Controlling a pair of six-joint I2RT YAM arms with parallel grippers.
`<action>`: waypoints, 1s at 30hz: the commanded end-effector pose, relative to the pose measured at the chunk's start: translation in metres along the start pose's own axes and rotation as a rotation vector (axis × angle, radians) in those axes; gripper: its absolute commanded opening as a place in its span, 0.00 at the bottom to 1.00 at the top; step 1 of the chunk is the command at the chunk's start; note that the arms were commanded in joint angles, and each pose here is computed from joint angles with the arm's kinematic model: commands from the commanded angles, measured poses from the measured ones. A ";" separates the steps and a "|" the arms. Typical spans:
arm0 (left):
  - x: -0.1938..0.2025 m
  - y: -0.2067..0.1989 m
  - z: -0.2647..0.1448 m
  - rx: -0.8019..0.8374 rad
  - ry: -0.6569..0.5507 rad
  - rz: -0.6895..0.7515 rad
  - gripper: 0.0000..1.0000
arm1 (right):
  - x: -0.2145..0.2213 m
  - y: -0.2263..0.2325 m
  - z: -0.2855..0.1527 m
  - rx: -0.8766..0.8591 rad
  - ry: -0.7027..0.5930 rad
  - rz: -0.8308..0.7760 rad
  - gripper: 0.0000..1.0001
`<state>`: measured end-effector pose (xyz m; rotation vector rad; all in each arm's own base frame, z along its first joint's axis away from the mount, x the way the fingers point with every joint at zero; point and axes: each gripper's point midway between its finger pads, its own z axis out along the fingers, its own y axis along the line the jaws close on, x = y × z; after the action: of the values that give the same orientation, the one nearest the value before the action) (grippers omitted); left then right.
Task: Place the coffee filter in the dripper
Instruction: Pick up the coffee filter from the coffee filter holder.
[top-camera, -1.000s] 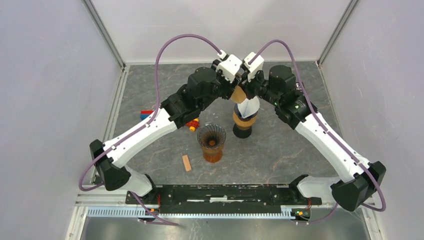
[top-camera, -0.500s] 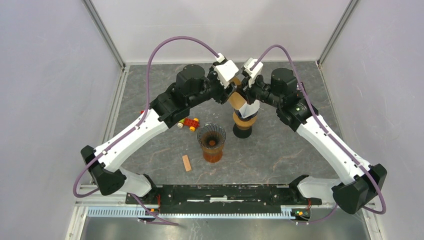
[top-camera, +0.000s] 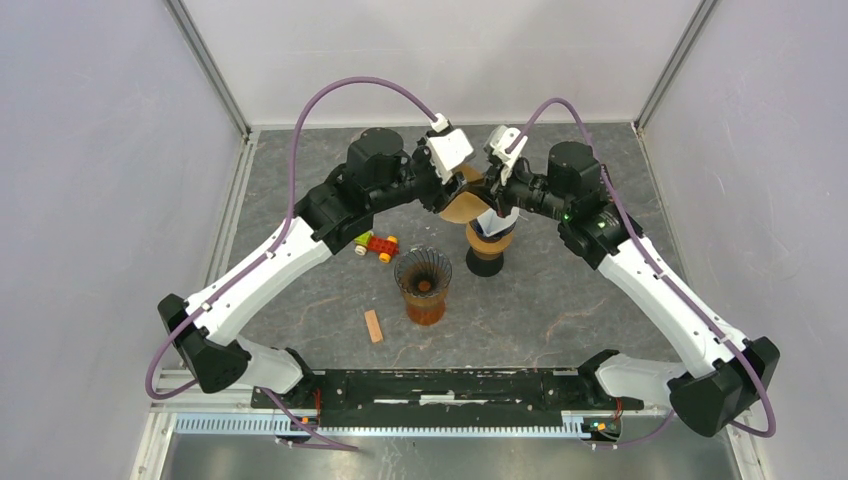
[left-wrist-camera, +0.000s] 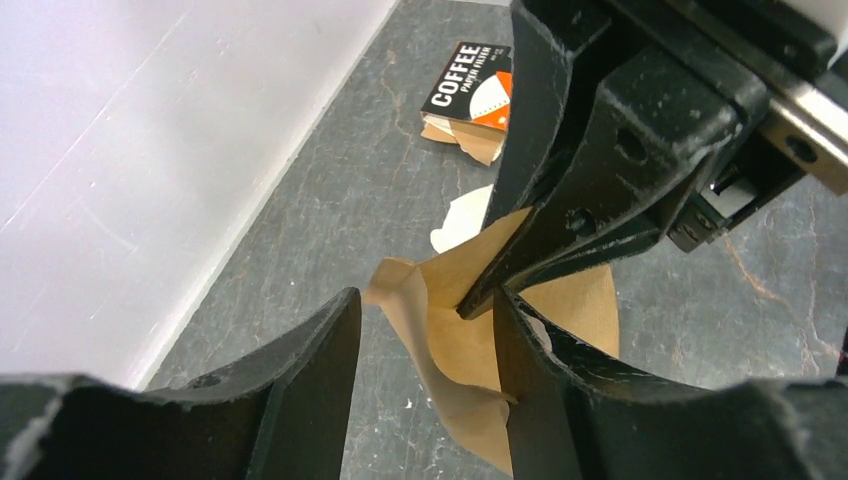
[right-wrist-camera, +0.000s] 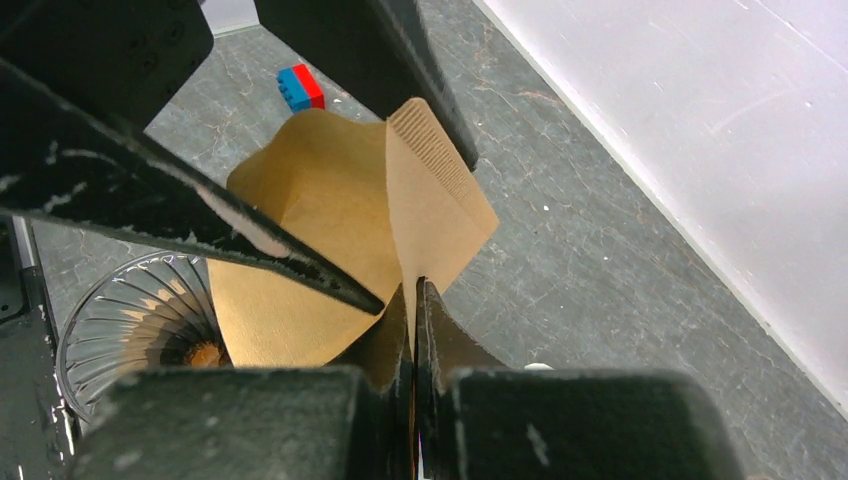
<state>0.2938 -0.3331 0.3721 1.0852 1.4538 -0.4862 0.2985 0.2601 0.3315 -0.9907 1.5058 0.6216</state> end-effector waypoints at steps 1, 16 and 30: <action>-0.013 -0.005 -0.006 0.071 -0.032 0.078 0.58 | -0.018 0.001 -0.008 -0.002 -0.060 -0.054 0.00; -0.023 -0.003 -0.008 0.092 -0.028 0.103 0.60 | -0.008 -0.002 -0.007 0.013 -0.034 -0.054 0.00; -0.010 0.024 -0.006 -0.059 0.039 0.117 0.63 | -0.004 0.000 -0.006 0.005 -0.036 -0.055 0.00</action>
<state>0.2987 -0.3257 0.3688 1.1749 1.4693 -0.4044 0.2972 0.2569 0.3249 -1.0115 1.5023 0.6018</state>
